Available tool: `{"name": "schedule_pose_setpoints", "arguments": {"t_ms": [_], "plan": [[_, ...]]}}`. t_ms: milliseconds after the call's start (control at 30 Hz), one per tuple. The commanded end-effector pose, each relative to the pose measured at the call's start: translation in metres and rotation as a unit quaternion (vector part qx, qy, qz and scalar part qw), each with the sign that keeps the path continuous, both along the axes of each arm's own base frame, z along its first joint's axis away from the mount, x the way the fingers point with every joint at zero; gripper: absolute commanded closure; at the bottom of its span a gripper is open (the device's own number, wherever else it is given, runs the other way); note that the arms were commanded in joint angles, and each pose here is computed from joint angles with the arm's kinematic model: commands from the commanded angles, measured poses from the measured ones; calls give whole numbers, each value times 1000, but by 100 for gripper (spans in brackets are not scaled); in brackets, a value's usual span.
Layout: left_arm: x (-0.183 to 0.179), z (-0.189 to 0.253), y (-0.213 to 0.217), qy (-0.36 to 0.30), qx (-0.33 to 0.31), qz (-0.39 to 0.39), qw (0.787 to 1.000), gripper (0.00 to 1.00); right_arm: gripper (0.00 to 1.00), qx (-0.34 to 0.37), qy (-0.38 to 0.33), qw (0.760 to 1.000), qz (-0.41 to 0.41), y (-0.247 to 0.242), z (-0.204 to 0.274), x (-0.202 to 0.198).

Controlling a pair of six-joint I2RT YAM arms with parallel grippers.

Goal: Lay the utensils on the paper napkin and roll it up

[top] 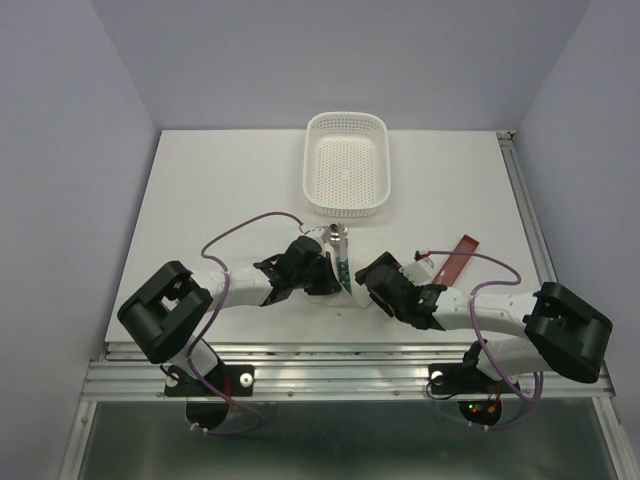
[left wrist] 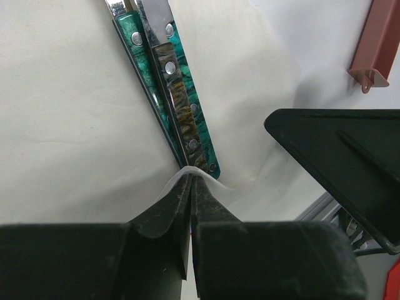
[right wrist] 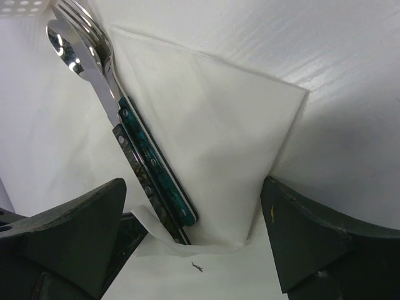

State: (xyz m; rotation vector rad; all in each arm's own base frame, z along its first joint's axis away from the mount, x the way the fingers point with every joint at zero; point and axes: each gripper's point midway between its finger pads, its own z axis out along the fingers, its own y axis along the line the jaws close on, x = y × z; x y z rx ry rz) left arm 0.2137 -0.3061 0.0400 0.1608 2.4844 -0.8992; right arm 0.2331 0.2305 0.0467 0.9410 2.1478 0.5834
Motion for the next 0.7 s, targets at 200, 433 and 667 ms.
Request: {"name": "schedule_pose_setpoints", "arguments": {"t_ms": [200, 433, 667], "plan": [[9, 12, -9, -19, -8, -1, 1000, 87, 10, -8, -106, 993, 53, -2, 15, 11], [10, 18, -15, -19, -16, -4, 1000, 87, 17, -38, -129, 982, 135, 17, 16, 10], [13, 24, -18, -21, -19, -3, 1000, 87, 17, -42, -133, 973, 184, 30, 14, 5]]}}
